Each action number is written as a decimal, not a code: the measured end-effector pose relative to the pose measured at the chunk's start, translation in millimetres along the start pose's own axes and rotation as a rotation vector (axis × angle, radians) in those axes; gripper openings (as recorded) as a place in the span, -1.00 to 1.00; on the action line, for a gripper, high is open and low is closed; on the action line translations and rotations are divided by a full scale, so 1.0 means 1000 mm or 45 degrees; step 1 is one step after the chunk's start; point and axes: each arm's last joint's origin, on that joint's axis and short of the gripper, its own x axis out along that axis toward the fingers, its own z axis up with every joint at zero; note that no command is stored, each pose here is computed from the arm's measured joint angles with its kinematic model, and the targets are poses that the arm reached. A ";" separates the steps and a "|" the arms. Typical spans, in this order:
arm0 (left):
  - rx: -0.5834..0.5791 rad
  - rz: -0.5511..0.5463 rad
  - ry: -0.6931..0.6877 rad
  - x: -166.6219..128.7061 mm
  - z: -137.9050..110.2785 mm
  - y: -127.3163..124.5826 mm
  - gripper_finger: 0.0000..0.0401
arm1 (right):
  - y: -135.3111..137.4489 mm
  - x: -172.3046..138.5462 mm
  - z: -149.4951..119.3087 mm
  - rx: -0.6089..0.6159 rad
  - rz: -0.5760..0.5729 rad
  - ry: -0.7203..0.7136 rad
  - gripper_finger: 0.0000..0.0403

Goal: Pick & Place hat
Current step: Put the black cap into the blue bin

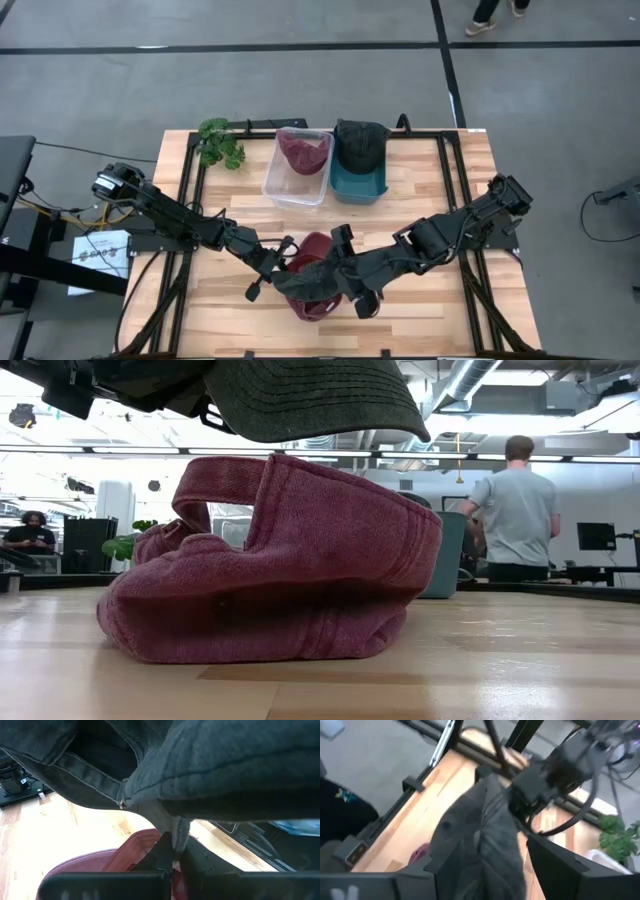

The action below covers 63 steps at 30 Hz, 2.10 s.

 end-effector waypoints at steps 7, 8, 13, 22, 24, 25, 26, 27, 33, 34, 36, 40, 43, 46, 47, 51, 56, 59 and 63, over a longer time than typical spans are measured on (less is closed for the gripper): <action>0.000 0.000 0.000 0.000 0.000 0.000 -0.93 | 0.007 0.022 -0.010 -0.030 0.042 0.112 0.13; 0.000 0.000 0.000 0.000 0.000 0.000 -0.93 | 0.006 0.025 -0.011 -0.028 0.039 0.122 0.13; 0.000 0.000 0.000 0.000 0.000 0.000 -0.93 | 0.005 0.029 -0.011 -0.005 0.003 0.127 -0.01; 0.000 0.000 -0.001 0.000 0.000 0.000 -0.93 | -0.006 0.029 -0.014 0.036 -0.089 0.153 -0.92; 0.000 0.000 -0.001 0.000 0.000 0.000 -0.93 | -0.008 0.030 -0.014 0.060 -0.102 0.155 -0.91; 0.000 0.000 -0.002 0.000 0.000 0.000 -0.93 | -0.009 0.030 -0.014 0.066 -0.105 0.153 -0.91; 0.001 0.001 -0.004 0.000 0.000 0.000 -0.92 | -0.010 0.030 -0.014 0.068 -0.109 0.148 -0.93; 0.001 0.001 -0.005 0.000 0.000 0.000 -0.91 | -0.011 0.029 -0.013 0.067 -0.109 0.146 -0.95; -0.006 0.028 -0.018 0.000 0.002 0.001 -0.76 | -0.009 0.015 0.001 0.051 -0.093 0.080 -0.97; -0.020 0.050 -0.016 0.000 0.002 0.001 -0.72 | -0.007 0.013 0.002 0.044 -0.087 0.083 -0.98; -0.031 0.096 -0.009 0.000 0.002 0.002 -0.64 | -0.005 0.010 0.005 0.041 -0.079 0.074 -0.97; -0.049 0.157 0.000 0.000 0.001 0.004 -0.45 | -0.001 0.005 0.006 0.042 -0.061 0.098 -0.98; -0.063 0.195 0.004 0.000 0.001 0.005 -0.30 | 0.001 0.003 0.003 0.062 -0.052 0.139 -0.98; -0.066 0.249 0.012 0.000 0.001 0.006 -0.17 | 0.002 0.002 -0.002 0.090 -0.045 0.205 -0.99; -0.072 0.270 0.015 -0.001 0.001 0.006 -0.13 | 0.002 0.002 -0.004 0.095 -0.049 0.225 -0.99; -0.102 0.365 0.026 -0.001 0.001 0.008 -0.02 | 0.001 0.000 -0.008 0.109 -0.084 0.287 -0.99; -0.105 0.379 0.045 -0.003 0.001 0.008 0.02 | 0.000 -0.015 -0.010 0.116 -0.162 0.318 -0.99; -0.112 0.376 0.050 -0.011 0.007 0.007 0.01 | -0.003 -0.031 -0.010 0.112 -0.223 0.314 -0.99; -0.122 0.360 0.004 -0.031 0.018 0.001 0.02 | -0.010 -0.062 -0.010 0.110 -0.344 0.278 -0.99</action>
